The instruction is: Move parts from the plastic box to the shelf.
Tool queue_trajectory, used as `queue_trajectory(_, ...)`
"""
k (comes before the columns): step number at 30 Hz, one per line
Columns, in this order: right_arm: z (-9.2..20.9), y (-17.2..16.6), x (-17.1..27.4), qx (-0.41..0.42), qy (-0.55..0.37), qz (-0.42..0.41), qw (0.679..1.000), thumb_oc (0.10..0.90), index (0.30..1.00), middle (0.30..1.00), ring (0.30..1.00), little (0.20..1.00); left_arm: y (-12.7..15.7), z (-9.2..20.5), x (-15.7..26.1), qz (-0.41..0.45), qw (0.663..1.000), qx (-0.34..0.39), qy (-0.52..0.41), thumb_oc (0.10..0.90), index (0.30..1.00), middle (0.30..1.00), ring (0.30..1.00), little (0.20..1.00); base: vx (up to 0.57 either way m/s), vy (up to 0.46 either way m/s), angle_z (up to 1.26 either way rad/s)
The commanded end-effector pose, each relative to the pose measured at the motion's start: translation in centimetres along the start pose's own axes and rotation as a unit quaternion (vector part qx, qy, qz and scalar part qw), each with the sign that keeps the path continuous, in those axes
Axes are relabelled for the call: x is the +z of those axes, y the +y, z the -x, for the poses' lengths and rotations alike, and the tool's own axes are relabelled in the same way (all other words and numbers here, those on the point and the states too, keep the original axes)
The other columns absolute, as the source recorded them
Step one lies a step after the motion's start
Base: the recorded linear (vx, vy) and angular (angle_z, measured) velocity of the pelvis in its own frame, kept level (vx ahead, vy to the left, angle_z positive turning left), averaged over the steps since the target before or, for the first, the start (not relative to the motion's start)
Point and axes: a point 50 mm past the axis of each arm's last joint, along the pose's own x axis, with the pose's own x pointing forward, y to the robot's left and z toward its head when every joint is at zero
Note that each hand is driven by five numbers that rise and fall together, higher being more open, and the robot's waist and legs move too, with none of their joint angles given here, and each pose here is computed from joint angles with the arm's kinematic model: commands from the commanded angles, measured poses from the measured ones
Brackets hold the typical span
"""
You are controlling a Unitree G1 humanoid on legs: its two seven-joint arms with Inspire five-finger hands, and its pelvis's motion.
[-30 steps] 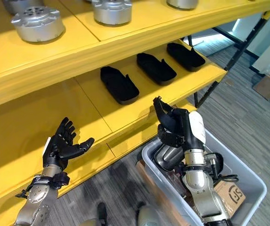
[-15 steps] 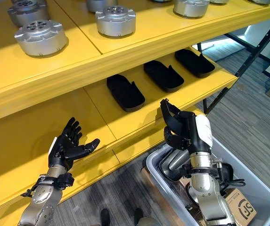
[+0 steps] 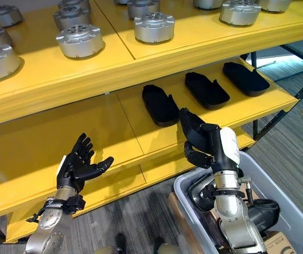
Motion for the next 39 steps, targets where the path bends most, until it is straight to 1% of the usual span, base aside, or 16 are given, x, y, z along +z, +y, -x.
queue_trajectory(1, -2.8, -4.4, 5.8, -0.133, -0.186, -0.008, 0.973, 0.4, 0.3, 0.3, 0.3, 0.3, -0.3, -0.6, 5.1, 0.002, 0.99, -0.009, -0.14, 0.9, 1.0, 1.0, 1.0, 1.0, 0.03, 0.143, 0.21)
queue_trajectory(6, -3.3, -5.8, 6.3, -0.164, -0.211, 0.05, 0.962, 0.4, 0.3, 0.3, 0.3, 0.3, -0.6, -0.8, 4.9, 0.005, 0.991, -0.021, -0.133, 0.9, 1.0, 1.0, 1.0, 1.0, 0.04, 0.154, 0.3)
queue_trajectory(7, -3.4, -6.5, 6.8, -0.181, -0.227, 0.076, 0.954, 0.4, 0.3, 0.3, 0.3, 0.3, -0.7, -0.7, 4.8, 0.003, 0.991, -0.027, -0.131, 0.9, 1.0, 1.0, 1.0, 1.0, 0.08, 0.183, 0.73)
queue_trajectory(8, -3.4, -6.5, 6.8, -0.181, -0.227, 0.077, 0.954, 0.4, 0.3, 0.3, 0.3, 0.3, -0.7, -0.7, 4.8, 0.004, 0.991, -0.028, -0.131, 0.9, 1.0, 1.0, 1.0, 1.0, 0.09, 0.172, 0.79)
queue_trajectory(11, -3.7, -7.6, 7.7, -0.211, -0.255, 0.126, 0.935, 0.4, 0.3, 0.3, 0.3, 0.3, -0.4, -0.5, 4.7, 0.001, 0.992, -0.03, -0.125, 0.9, 1.0, 1.0, 1.0, 1.0, 0.11, 0.172, 0.47)
queue_trajectory(15, -4.0, -8.1, 8.5, -0.225, -0.275, 0.145, 0.923, 0.4, 0.3, 0.3, 0.3, 0.3, -0.5, -0.6, 4.9, 0.006, 0.991, -0.035, -0.129, 0.9, 1.0, 1.0, 1.0, 1.0, 0.11, 0.183, 0.15)
queue_trajectory(20, -5.0, -8.4, 9.4, -0.223, -0.296, 0.178, 0.912, 0.4, 0.3, 0.3, 0.3, 0.3, -0.5, -0.7, 5.1, 0.004, 0.991, -0.042, -0.131, 0.9, 1.0, 1.0, 1.0, 1.0, 0.1, 0.182, 0.03)
queue_trajectory(29, -6.9, -8.1, 10.4, -0.188, -0.311, 0.187, 0.913, 0.4, 0.3, 0.3, 0.3, 0.3, 0.2, -0.6, 4.5, -0.003, 0.993, -0.032, -0.113, 0.9, 1.0, 1.0, 1.0, 1.0, 0.05, 0.103, 0.03)
queue_trajectory(33, -8.1, -6.6, 10.5, -0.138, -0.306, 0.178, 0.925, 0.4, 0.3, 0.3, 0.3, 0.3, 0.8, -0.3, 4.2, -0.006, 0.994, -0.022, -0.103, 0.9, 1.0, 1.0, 1.0, 1.0, 0.02, 0.036, 0.01)
queue_trajectory(34, -8.1, -6.6, 10.5, -0.138, -0.306, 0.177, 0.925, 0.4, 0.3, 0.3, 0.3, 0.3, 0.8, -0.3, 4.2, -0.006, 0.994, -0.021, -0.103, 0.9, 1.0, 1.0, 1.0, 1.0, 0.0, 0.0, 0.0)
queue_trajectory(35, -8.4, -6.0, 10.2, -0.117, -0.295, 0.174, 0.932, 0.4, 0.3, 0.3, 0.3, 0.3, 1.1, -0.3, 4.1, -0.007, 0.995, -0.015, -0.102, 0.9, 1.0, 1.0, 1.0, 1.0, 0.0, 0.0, 0.0)
queue_trajectory(36, -8.5, -6.0, 10.2, -0.117, -0.296, 0.173, 0.932, 0.4, 0.3, 0.3, 0.3, 0.3, 1.1, -0.2, 4.1, -0.007, 0.995, -0.014, -0.102, 0.9, 1.0, 1.0, 1.0, 1.0, 0.01, 0.014, 0.04)
queue_trajectory(39, -9.1, -4.4, 9.6, -0.061, -0.276, 0.168, 0.945, 0.4, 0.3, 0.3, 0.3, 0.3, 1.7, -0.1, 4.3, -0.01, 0.994, 0.001, -0.104, 0.9, 1.0, 1.0, 1.0, 1.0, 0.02, 0.017, 0.07)
